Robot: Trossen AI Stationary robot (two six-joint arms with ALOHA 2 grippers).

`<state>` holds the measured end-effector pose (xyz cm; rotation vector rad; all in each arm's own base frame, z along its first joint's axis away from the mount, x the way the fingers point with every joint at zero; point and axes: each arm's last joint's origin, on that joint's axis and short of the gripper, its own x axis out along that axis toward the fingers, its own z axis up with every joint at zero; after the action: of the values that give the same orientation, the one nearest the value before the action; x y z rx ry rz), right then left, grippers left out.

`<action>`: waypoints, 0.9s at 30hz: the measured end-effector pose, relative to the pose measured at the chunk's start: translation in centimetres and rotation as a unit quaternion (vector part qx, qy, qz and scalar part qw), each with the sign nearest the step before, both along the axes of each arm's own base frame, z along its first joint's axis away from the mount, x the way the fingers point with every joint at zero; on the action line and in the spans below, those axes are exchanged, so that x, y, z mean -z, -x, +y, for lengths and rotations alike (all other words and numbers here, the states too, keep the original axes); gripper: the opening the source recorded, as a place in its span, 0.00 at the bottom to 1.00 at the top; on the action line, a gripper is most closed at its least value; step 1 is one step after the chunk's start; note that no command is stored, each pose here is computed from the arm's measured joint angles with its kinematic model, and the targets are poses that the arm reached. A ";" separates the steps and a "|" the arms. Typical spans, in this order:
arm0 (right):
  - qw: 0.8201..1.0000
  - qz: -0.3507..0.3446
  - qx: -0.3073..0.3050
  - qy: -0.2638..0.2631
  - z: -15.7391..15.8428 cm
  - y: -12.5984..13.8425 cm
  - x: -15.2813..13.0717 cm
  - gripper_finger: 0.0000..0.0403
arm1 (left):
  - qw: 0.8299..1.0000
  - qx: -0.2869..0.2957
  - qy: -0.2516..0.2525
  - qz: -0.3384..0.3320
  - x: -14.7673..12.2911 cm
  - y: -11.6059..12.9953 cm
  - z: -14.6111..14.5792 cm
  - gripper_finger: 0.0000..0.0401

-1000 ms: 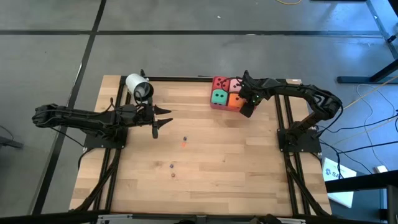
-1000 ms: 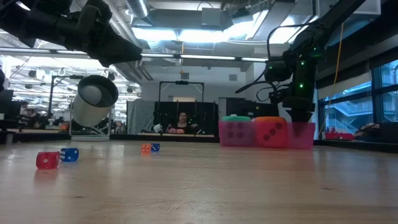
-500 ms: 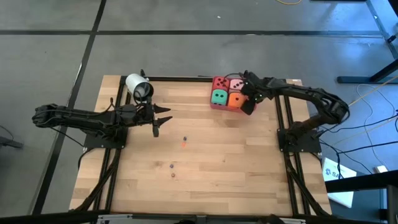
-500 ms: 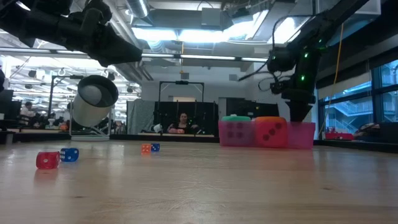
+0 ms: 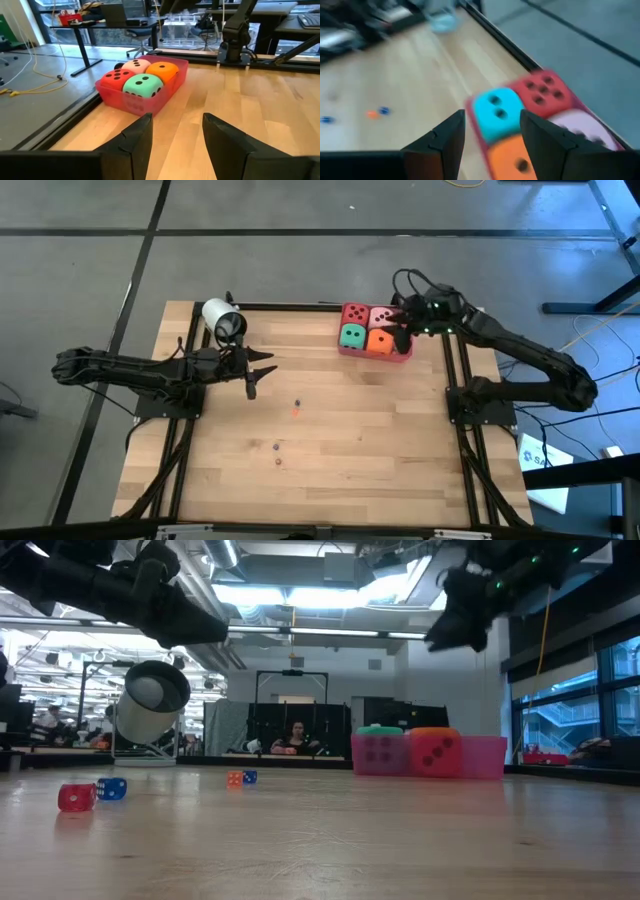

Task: Pick & Place Dice
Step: Put the bottom small blue dice into the red bin

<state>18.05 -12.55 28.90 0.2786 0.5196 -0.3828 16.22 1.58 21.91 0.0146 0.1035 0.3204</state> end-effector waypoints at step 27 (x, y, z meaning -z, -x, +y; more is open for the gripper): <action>0.926 -0.291 -0.219 0.096 13.5 -4.4 5.4 0.47 | 0.970 0.194 0.144 0.021 0.4 1.0 -1.3 0.40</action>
<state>22.41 0.97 23.53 0.0709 -0.0504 0.0951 15.27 0.25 21.56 -0.2440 0.1849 -0.0883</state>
